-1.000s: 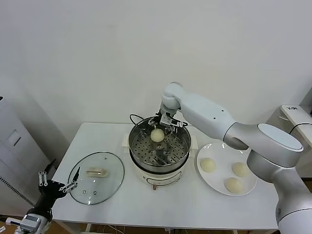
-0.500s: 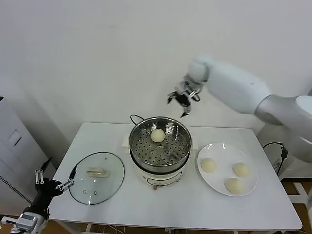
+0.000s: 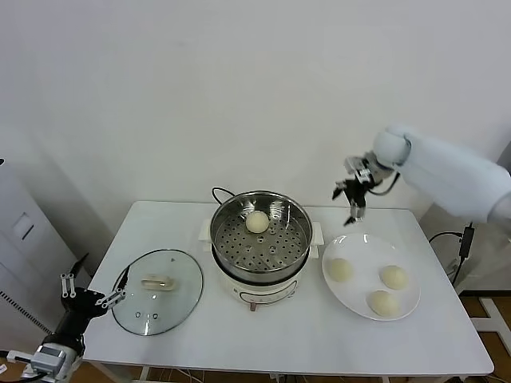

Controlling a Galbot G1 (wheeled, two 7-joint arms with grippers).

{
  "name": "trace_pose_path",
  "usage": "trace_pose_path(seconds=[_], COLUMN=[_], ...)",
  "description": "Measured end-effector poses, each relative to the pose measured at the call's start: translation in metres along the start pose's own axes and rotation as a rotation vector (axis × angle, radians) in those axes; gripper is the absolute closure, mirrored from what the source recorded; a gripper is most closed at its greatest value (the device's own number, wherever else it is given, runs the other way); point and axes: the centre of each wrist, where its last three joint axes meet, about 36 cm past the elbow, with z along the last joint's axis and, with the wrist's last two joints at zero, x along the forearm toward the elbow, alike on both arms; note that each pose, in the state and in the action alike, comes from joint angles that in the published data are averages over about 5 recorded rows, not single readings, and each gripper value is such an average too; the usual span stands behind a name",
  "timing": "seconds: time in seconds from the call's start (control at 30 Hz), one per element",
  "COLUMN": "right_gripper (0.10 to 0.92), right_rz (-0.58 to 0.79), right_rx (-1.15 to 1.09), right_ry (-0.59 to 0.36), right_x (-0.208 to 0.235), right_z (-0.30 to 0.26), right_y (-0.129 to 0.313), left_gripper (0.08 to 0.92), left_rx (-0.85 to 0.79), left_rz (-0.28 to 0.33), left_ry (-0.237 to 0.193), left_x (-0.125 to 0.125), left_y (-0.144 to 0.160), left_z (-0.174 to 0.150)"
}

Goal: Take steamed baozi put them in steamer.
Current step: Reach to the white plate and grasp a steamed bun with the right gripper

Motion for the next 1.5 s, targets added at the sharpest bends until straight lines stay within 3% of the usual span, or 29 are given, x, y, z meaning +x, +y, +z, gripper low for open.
trace_pose_path(seconds=[0.4,0.97,1.2,1.5], right_gripper=[0.2,0.206,0.297,0.489], right_rz=[-0.045,-0.049,-0.05,-0.044], right_rx=[-0.039,-0.067,-0.076,-0.083], right_ry=[-0.02,-0.028,-0.015,-0.016], right_x=[-0.072,-0.116,-0.121,-0.119], right_z=[0.019,0.021,0.024,0.028], right_y=[0.045,0.053,0.052,0.052], left_gripper=[0.177,0.177,0.177,0.177], left_rx=[-0.011,-0.017,-0.019,-0.024], left_rz=[0.0,0.0,0.001,0.004], left_ry=[0.01,0.025,0.024,0.023], left_x=[0.004,0.011,0.012,0.012], left_y=[-0.002,-0.001,-0.001,0.0], left_z=[0.0,0.001,-0.001,-0.001])
